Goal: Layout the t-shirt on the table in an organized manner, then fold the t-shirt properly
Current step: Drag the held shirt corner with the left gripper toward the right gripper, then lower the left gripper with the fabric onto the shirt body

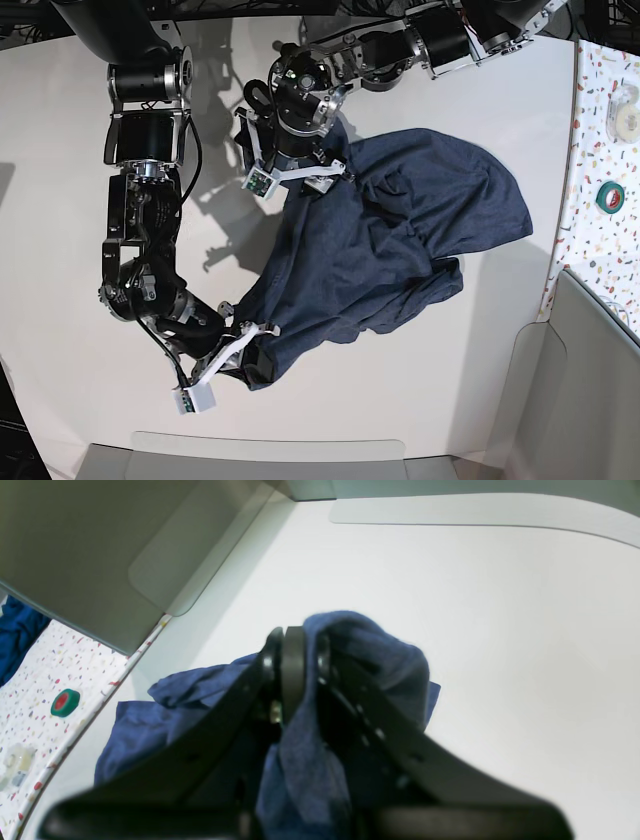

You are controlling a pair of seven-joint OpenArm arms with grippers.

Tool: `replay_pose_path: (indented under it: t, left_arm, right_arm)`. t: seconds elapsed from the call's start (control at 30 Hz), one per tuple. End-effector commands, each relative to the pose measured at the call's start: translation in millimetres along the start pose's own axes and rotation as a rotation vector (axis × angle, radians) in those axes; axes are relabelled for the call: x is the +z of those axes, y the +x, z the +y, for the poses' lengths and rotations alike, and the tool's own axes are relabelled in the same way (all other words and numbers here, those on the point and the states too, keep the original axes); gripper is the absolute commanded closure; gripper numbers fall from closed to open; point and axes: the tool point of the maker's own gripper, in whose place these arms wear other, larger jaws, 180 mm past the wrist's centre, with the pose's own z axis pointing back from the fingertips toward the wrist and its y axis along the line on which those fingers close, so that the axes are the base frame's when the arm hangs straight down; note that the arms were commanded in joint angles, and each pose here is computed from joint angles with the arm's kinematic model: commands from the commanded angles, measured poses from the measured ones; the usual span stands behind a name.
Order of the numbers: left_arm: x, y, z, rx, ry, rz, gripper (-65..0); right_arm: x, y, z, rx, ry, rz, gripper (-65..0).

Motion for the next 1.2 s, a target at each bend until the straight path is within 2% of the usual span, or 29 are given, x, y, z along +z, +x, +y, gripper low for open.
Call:
replay_pose_path:
  t: [0.0, 0.37, 0.63, 0.77, 1.17]
  left_arm:
    - [1, 21, 7, 0.006, 0.021, -0.07, -42.2]
    - [1, 27, 9, 0.008, 0.025, -0.085, -42.2]
    - [27, 60, 1, 0.043, -0.029, -0.199, -42.0]
    - [28, 69, 13, -0.003, 0.049, -0.259, -42.0]
    - [-1, 52, 20, -0.062, 0.12, -0.238, -42.0]
  right_arm:
    - [2, 28, 9, 0.026, 0.024, -0.077, -2.4]
    - [0, 20, 13, 0.008, 0.034, -0.068, -2.4]
    - [0, 15, 12, 0.003, 0.033, -0.061, -2.4]
    - [0, 15, 12, 0.003, 0.033, -0.061, -2.4]
    - [0, 14, 11, 0.004, 0.029, -0.058, -2.4]
